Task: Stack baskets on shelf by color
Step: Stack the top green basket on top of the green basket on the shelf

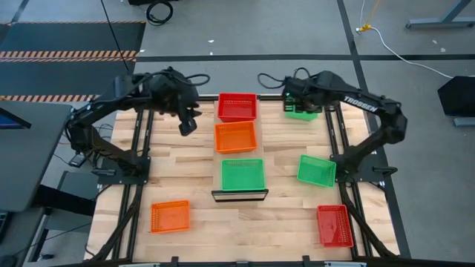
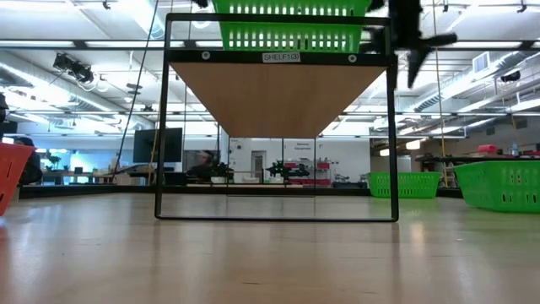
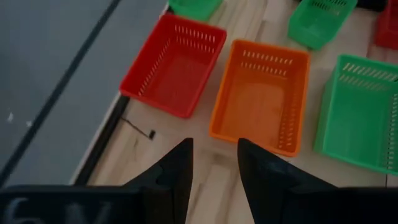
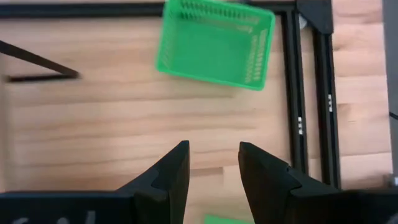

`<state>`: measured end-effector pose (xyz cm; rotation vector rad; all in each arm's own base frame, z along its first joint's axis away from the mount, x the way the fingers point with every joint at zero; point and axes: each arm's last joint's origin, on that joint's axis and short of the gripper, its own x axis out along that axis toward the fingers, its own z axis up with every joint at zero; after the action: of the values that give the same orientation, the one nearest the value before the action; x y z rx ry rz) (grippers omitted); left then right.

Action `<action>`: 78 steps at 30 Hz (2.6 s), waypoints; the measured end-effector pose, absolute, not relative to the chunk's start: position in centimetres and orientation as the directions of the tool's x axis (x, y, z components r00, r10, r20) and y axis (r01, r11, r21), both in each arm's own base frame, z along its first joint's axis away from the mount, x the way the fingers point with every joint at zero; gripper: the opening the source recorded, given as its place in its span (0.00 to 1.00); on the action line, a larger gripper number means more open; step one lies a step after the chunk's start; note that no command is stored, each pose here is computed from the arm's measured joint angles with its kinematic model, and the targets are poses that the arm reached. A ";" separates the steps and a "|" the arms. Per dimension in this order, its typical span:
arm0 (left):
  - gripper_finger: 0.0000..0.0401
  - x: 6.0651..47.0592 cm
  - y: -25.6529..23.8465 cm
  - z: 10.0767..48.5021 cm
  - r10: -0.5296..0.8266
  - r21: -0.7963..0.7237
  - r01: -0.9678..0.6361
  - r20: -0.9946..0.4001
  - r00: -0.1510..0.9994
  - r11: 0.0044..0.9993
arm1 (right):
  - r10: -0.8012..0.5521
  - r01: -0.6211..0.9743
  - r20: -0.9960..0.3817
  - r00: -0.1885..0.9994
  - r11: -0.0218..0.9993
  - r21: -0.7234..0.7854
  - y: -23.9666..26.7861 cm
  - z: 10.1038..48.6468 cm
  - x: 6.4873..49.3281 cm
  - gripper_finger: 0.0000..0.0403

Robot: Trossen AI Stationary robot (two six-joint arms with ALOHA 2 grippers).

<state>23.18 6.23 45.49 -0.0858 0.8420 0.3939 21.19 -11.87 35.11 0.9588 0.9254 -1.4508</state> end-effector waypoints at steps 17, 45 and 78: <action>0.33 23.0 4.1 44.7 0.260 -0.090 -0.481 -0.748 0.611 0.872 | -0.221 0.996 -0.975 0.017 -0.078 0.035 -20.0 25.1 13.1 0.35; 0.33 22.3 2.2 45.0 0.313 -0.084 -0.538 -0.734 0.602 0.839 | -0.241 0.900 -0.950 0.197 0.429 0.078 -21.5 22.3 17.1 0.35; 0.33 22.3 0.4 45.0 0.265 -0.162 -0.548 -0.741 0.617 0.821 | -0.145 0.549 -0.988 -0.058 0.822 -0.153 -21.6 16.5 19.6 0.33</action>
<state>22.32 0.41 44.95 -0.3960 0.7750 0.4823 19.63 -21.64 16.48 0.3349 1.5316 -0.5831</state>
